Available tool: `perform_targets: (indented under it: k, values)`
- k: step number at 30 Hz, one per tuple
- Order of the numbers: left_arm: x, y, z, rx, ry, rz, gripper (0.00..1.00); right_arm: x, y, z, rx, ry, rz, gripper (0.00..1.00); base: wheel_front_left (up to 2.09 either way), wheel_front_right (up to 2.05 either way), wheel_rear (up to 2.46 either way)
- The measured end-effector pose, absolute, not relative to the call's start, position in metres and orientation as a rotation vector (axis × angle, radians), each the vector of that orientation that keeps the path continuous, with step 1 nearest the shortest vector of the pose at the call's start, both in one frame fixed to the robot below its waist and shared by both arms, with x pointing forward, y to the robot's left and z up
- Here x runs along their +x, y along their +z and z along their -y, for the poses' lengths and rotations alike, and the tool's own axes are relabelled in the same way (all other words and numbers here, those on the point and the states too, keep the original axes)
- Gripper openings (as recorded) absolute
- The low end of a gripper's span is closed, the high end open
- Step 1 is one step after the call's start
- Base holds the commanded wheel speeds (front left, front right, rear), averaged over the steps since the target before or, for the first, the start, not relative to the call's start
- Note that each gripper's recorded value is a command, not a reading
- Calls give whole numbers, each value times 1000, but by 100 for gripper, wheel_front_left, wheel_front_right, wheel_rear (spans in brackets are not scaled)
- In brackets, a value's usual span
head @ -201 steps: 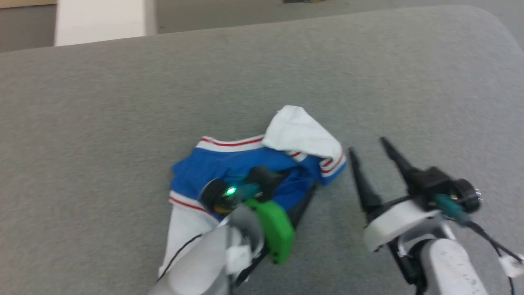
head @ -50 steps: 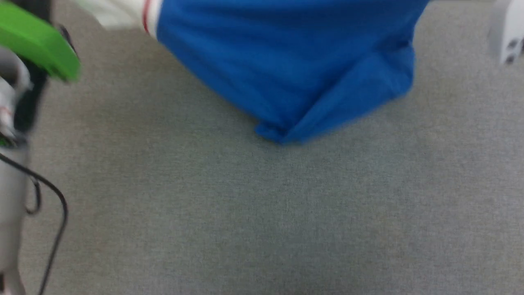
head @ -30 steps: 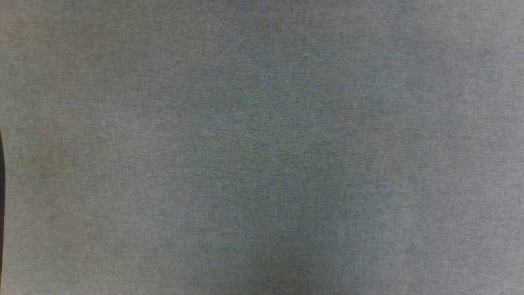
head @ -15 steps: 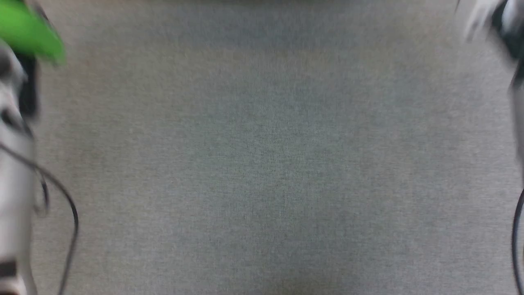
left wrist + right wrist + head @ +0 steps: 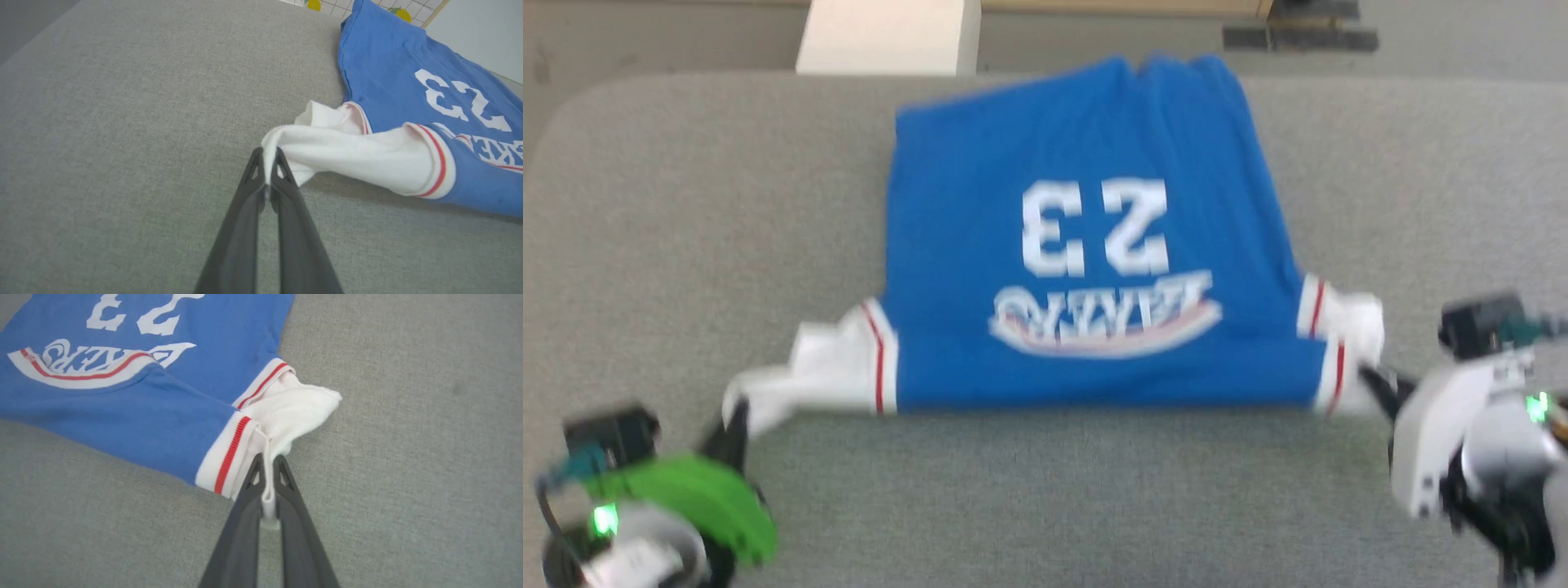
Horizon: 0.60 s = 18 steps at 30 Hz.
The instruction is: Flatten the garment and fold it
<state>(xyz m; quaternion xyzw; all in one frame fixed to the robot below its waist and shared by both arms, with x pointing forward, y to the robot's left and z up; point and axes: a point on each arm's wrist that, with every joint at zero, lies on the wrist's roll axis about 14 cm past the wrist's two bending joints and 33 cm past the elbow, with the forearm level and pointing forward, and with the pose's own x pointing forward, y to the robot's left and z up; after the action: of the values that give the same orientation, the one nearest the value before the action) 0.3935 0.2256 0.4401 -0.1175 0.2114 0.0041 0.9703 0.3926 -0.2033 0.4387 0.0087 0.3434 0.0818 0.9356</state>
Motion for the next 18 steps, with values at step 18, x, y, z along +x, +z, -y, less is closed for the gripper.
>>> perform_targets:
  k: [18]
  values:
    - [281, 395, -205, -368, 86, -657, 0, 266, 376, 192, 164, 44, -949, 18, 0, 0, 0]
